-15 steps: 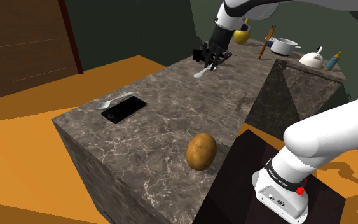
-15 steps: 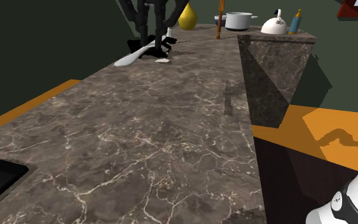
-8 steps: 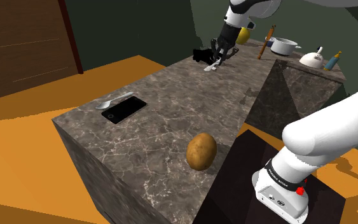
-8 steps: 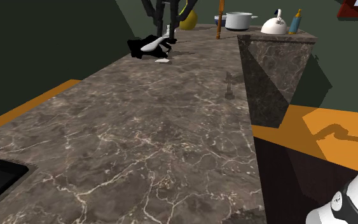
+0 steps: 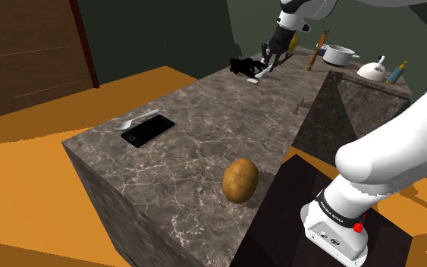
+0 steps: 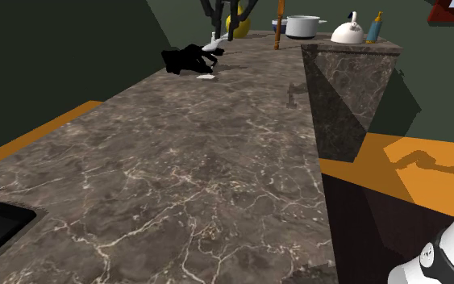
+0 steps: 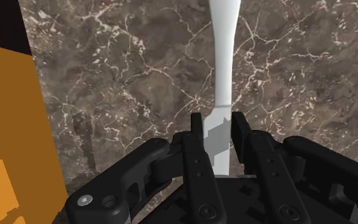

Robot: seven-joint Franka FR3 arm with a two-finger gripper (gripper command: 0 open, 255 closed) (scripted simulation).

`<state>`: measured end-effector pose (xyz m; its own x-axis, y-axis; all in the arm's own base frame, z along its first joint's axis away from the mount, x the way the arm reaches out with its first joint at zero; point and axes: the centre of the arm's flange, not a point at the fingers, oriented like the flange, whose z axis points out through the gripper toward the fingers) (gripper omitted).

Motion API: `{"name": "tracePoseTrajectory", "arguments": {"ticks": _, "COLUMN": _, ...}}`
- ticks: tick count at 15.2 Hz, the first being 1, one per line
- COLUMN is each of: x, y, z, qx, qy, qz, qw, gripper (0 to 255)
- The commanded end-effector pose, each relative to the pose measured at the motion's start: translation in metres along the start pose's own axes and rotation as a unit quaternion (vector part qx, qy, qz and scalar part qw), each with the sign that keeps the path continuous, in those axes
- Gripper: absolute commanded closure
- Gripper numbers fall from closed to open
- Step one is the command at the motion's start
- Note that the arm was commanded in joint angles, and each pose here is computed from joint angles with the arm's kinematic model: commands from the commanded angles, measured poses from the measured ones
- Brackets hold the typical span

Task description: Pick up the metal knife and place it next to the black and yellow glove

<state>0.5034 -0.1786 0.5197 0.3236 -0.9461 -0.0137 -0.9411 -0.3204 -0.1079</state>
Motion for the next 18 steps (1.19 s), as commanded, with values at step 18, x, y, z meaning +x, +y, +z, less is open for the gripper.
{"name": "tracePoseTrajectory", "arguments": {"ticks": 18, "x": 0.252, "y": 0.012, "z": -0.004, "qx": 0.000, "qy": 0.000, "qz": -0.001, "qw": 1.0000, "gripper": 255}}
